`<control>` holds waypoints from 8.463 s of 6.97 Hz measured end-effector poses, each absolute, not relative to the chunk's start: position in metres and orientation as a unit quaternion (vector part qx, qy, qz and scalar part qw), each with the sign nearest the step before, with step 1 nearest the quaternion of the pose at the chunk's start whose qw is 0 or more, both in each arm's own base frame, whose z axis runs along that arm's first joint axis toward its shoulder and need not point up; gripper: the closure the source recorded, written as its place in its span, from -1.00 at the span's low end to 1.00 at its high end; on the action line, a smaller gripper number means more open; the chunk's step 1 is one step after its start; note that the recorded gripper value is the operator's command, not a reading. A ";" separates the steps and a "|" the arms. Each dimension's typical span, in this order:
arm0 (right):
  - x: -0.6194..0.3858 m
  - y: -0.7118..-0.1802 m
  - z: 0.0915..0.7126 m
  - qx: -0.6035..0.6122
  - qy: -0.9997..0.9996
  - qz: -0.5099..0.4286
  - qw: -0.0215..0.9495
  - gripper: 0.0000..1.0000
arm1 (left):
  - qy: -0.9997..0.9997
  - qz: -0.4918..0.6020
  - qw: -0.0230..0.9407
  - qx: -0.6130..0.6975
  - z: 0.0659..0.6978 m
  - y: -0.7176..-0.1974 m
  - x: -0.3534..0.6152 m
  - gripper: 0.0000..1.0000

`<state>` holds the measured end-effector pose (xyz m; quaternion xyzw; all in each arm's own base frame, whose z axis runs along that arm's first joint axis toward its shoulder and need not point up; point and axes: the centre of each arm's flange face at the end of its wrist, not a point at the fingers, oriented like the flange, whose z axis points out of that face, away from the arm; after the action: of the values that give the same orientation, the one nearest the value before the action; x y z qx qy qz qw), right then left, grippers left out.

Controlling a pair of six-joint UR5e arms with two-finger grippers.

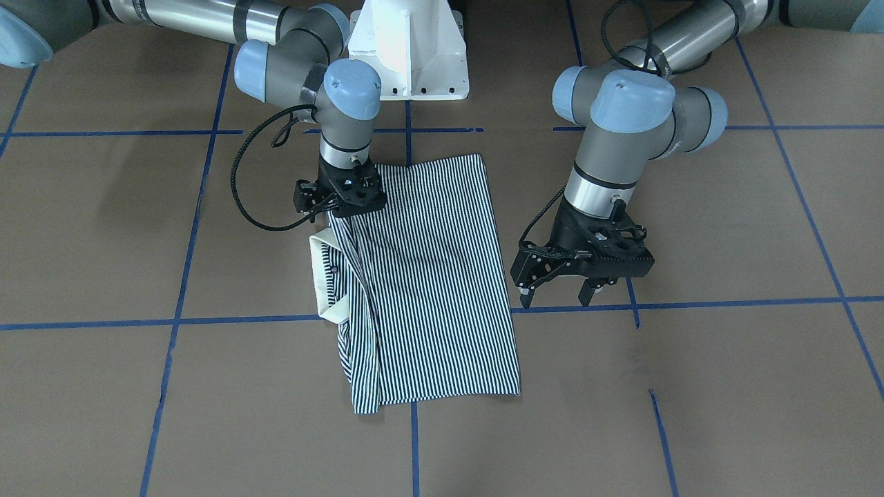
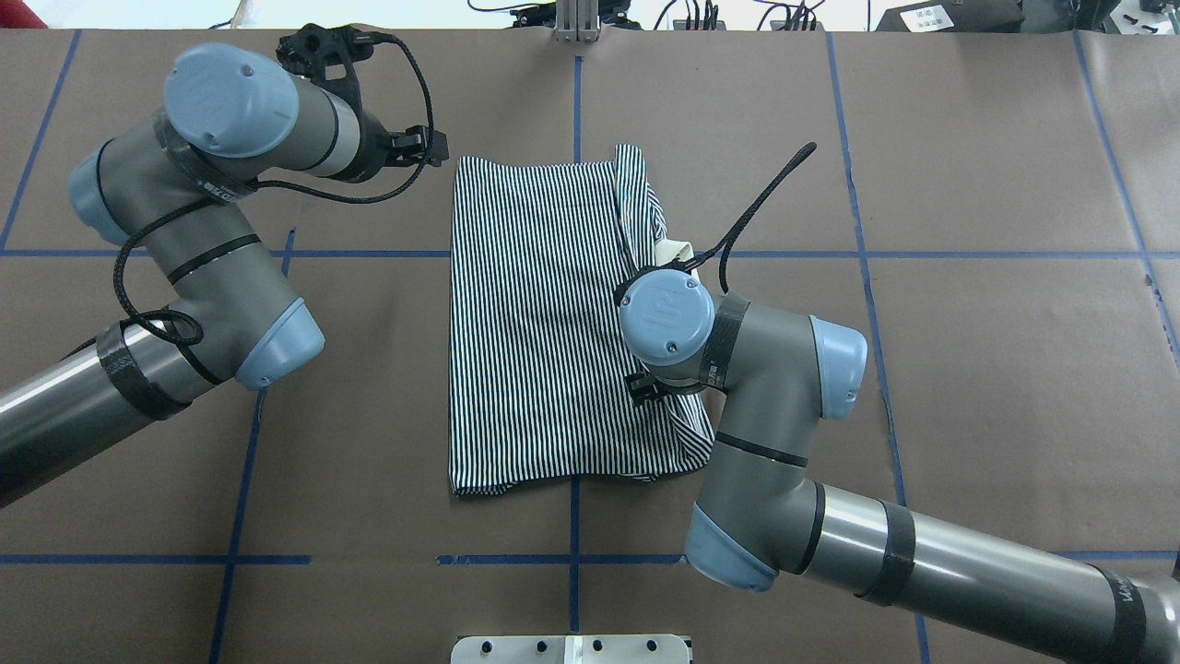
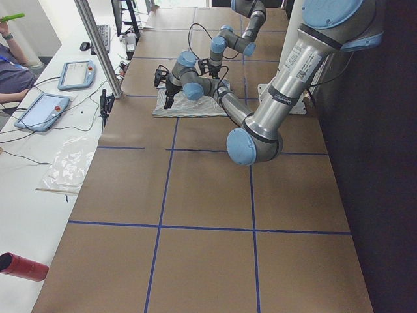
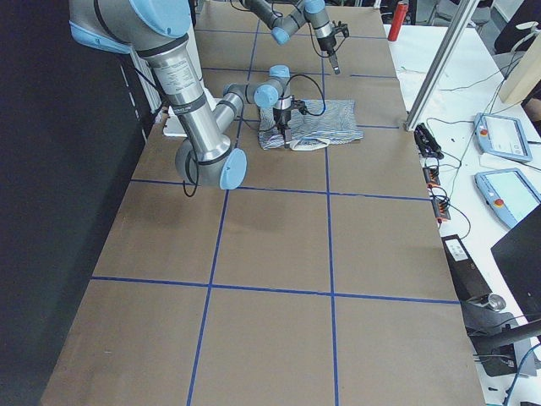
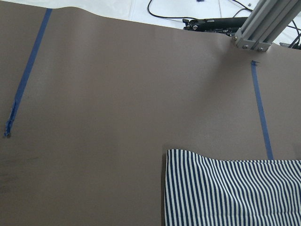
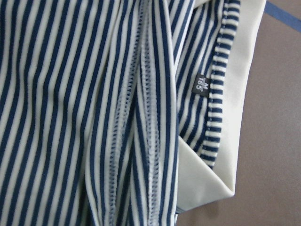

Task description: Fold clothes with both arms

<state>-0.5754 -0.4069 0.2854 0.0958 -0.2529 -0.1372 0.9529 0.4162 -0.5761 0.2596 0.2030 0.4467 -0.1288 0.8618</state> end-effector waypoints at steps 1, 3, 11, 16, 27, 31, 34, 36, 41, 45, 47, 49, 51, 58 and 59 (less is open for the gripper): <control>-0.573 -0.409 0.287 0.096 -0.252 -0.135 0.953 -1.00 | 0.447 -0.129 0.862 0.203 0.260 -0.576 0.416 -1.00; -0.570 -0.410 0.296 0.095 -0.247 -0.134 0.955 -1.00 | 0.447 -0.130 0.862 0.202 0.259 -0.577 0.417 -1.00; -0.390 -0.541 0.371 0.105 -0.236 -0.159 0.953 -1.00 | 0.446 -0.130 0.862 0.202 0.265 -0.579 0.420 -1.00; -0.494 -0.633 0.222 0.136 -0.288 -0.139 0.938 -1.00 | 0.456 -0.123 0.859 0.201 0.261 -0.576 0.417 -1.00; -0.574 -0.616 0.275 0.103 -0.268 -0.183 0.940 -1.00 | 0.504 -0.106 0.831 0.210 0.211 -0.559 0.384 -1.00; -0.534 -0.650 0.299 0.105 -0.252 -0.177 0.945 -1.00 | 0.509 -0.104 0.828 0.210 0.207 -0.560 0.380 -1.00; -0.442 -0.706 0.347 0.107 -0.231 -0.177 0.951 -1.00 | 0.512 -0.104 0.827 0.208 0.205 -0.561 0.378 -1.00; -0.423 -0.721 0.313 0.117 -0.260 -0.173 0.943 -1.00 | 0.518 -0.102 0.826 0.198 0.203 -0.561 0.372 -1.00; -0.356 -0.647 0.294 0.090 -0.346 -0.143 0.923 -1.00 | 0.530 -0.181 0.829 0.002 0.208 -0.471 0.479 -1.00; -0.337 -0.611 0.286 0.065 -0.368 -0.101 0.922 -1.00 | 0.462 -0.239 0.849 -0.092 0.222 -0.374 0.568 -0.99; -0.337 -0.609 0.284 0.065 -0.369 -0.100 0.922 -1.00 | 0.450 -0.251 0.849 -0.116 0.223 -0.344 0.588 -0.96; -0.336 -0.608 0.282 0.067 -0.370 -0.100 0.921 -1.00 | 0.444 -0.257 0.847 -0.136 0.221 -0.320 0.602 -0.82; -0.334 -0.609 0.282 0.068 -0.371 -0.099 0.921 -1.00 | 0.443 -0.264 0.846 -0.138 0.219 -0.312 0.608 -0.66; -0.330 -0.609 0.280 0.069 -0.371 -0.097 0.921 -1.00 | 0.439 -0.267 0.848 -0.132 0.221 -0.303 0.618 -0.47; -0.330 -0.609 0.280 0.069 -0.371 -0.097 0.921 -1.00 | 0.439 -0.269 0.847 -0.132 0.221 -0.301 0.620 -0.40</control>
<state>-0.3302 -0.6093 0.2802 0.0687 -0.3708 -0.0971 0.9211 0.6197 -0.3007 0.2210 -0.1317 0.4388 -0.2691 0.8472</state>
